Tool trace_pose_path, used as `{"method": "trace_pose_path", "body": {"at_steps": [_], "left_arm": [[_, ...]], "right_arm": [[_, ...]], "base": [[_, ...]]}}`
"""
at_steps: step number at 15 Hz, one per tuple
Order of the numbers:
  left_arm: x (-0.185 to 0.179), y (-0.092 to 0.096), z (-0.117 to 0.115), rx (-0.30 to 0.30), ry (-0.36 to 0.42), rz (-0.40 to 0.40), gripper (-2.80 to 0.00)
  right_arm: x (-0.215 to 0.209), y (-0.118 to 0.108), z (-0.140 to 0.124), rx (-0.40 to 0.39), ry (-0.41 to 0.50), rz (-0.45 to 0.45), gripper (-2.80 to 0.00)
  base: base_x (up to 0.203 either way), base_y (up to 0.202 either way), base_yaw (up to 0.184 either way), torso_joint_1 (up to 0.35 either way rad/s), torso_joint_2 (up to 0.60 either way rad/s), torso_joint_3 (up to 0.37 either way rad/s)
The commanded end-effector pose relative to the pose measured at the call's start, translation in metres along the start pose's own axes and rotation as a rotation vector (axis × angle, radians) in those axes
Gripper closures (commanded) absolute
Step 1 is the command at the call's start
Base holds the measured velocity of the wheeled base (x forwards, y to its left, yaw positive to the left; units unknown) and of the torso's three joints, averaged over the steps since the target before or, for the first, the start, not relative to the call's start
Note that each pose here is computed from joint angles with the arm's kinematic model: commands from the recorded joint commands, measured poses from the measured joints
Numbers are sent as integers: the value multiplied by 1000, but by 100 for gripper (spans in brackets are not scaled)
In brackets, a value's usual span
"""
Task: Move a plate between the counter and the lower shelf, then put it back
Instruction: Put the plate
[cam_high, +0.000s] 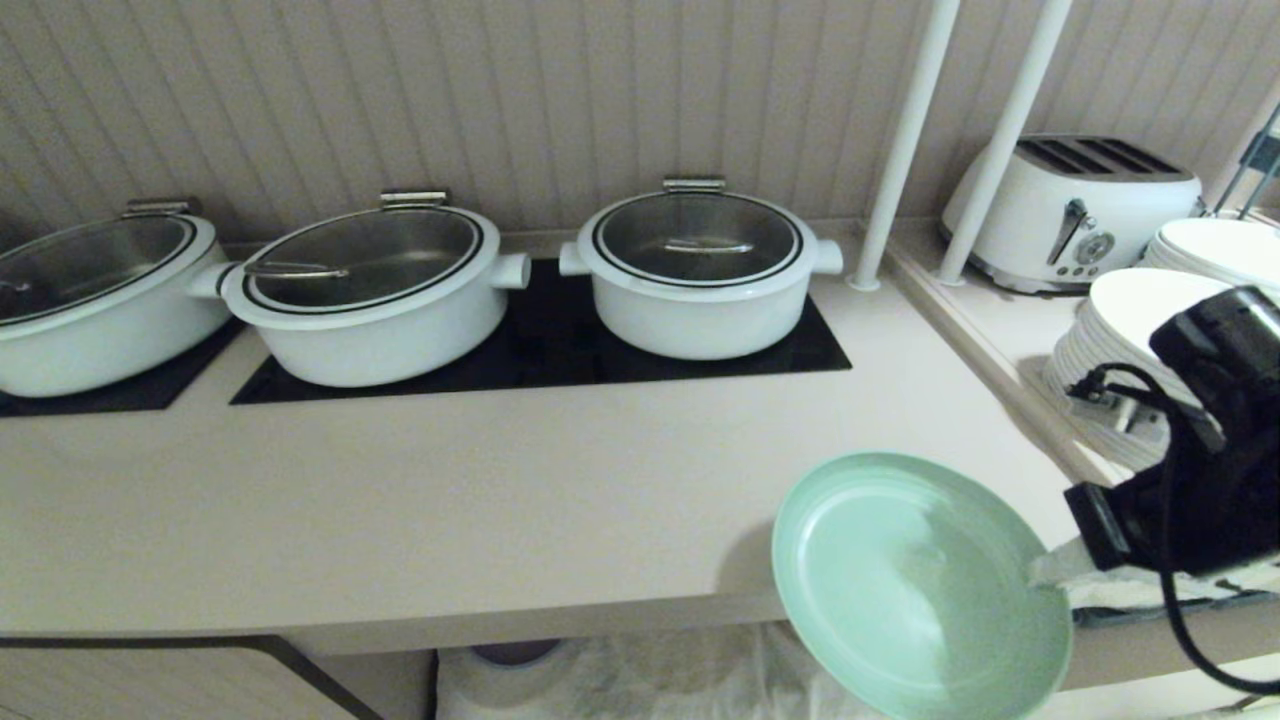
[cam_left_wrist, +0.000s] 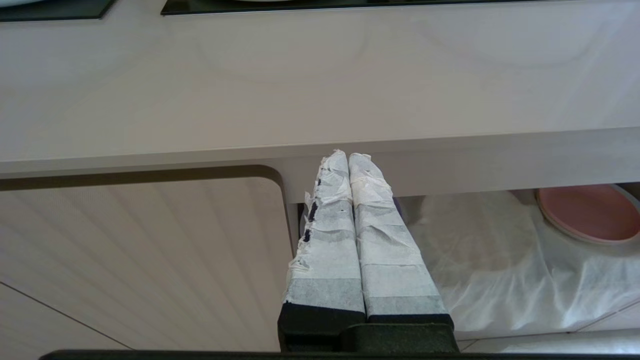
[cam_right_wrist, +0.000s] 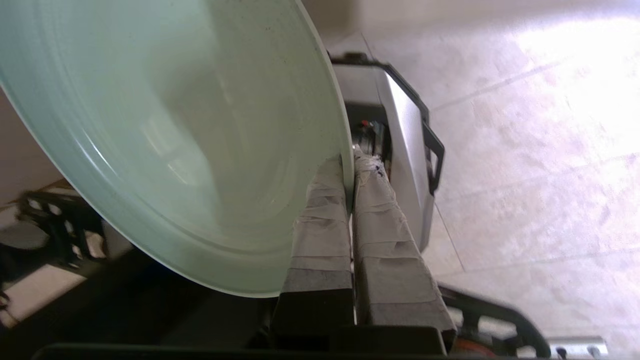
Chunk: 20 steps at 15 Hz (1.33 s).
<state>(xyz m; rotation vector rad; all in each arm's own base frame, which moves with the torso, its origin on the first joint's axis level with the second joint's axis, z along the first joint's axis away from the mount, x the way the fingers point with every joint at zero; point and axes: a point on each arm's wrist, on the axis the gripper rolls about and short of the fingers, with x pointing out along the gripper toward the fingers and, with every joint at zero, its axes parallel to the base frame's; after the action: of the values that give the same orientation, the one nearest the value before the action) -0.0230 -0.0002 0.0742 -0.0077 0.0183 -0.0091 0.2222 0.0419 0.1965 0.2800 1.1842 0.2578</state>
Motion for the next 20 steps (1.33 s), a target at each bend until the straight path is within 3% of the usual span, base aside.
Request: {"method": "trace_pose_path", "body": {"at_steps": [1, 10, 20], "left_arm": [[0, 0, 0, 0, 0, 0, 0], [0, 0, 0, 0, 0, 0, 0], [0, 0, 0, 0, 0, 0, 0]], "right_arm": [[19, 1, 25, 11, 39, 20, 0], [72, 15, 98, -5, 82, 54, 0], [91, 23, 138, -4, 105, 50, 0]], "base": [[0, 0, 0, 0, 0, 0], [0, 0, 0, 0, 0, 0], [0, 0, 0, 0, 0, 0]]}}
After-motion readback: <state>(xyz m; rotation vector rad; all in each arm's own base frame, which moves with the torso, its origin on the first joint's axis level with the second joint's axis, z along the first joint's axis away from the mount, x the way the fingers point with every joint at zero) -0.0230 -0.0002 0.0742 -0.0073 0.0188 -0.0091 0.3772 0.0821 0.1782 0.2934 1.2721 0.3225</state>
